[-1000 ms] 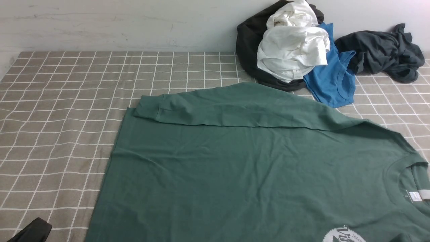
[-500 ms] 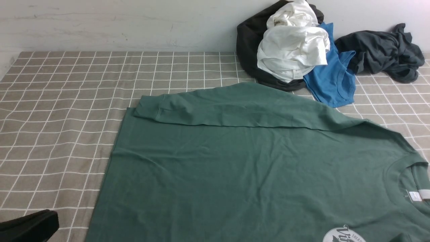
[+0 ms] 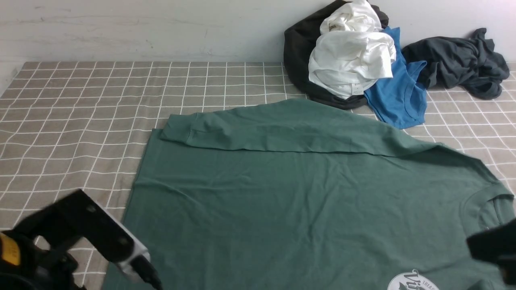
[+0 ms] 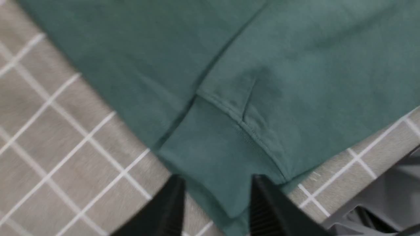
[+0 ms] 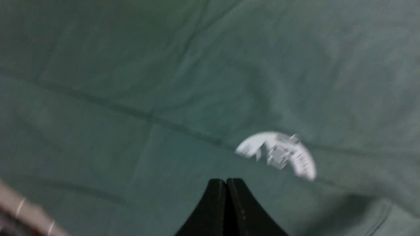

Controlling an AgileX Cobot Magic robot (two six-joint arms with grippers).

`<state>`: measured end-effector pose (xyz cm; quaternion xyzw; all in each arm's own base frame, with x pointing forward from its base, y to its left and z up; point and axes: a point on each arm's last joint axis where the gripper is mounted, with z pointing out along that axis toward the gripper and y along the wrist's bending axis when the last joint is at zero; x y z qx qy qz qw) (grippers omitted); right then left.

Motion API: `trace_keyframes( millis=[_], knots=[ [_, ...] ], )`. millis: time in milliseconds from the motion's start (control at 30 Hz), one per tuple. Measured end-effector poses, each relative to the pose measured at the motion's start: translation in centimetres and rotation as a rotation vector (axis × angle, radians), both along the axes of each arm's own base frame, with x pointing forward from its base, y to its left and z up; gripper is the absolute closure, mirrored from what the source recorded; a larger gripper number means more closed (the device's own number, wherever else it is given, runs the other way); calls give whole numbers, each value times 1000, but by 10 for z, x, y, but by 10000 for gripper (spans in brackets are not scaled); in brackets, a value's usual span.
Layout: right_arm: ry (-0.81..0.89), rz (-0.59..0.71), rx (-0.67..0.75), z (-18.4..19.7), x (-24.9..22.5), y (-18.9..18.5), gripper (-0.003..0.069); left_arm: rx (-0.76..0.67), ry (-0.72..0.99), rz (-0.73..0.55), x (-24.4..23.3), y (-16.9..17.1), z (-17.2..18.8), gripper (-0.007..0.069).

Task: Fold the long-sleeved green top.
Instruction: Use the left arm to clamp the cuff closest to it

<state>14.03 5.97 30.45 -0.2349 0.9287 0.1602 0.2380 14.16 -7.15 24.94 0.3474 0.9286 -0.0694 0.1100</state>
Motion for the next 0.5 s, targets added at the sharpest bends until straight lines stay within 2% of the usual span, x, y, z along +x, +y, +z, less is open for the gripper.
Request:
trace_keyframes(
  millis=[33, 67, 100, 133, 167, 267, 367, 500],
  knots=[
    [32, 40, -13, -2, -3, 4, 673, 11, 9, -17, 3, -4, -9, 294],
    [39, 50, -16, -3, -3, 5, 673, 13, 12, -17, 2, -3, -10, 285],
    [64, 109, -40, -5, -8, 10, 673, 23, 20, -28, 8, -8, -22, 217],
    [66, 121, -43, -5, -9, 11, 673, 23, 20, -28, 10, -9, -25, 209],
    [64, 158, -70, -5, -11, 14, 673, 30, 20, -26, 16, -13, -37, 144],
    [57, 187, -105, -6, -13, 15, 673, 41, 23, -18, 30, -18, -54, 81],
    [45, 187, -112, -6, -12, 14, 673, 56, 55, -10, 40, -23, -71, 65],
    [25, 181, -114, -6, -10, 14, 673, 66, 152, 5, 45, -28, -94, 81]
  ],
)
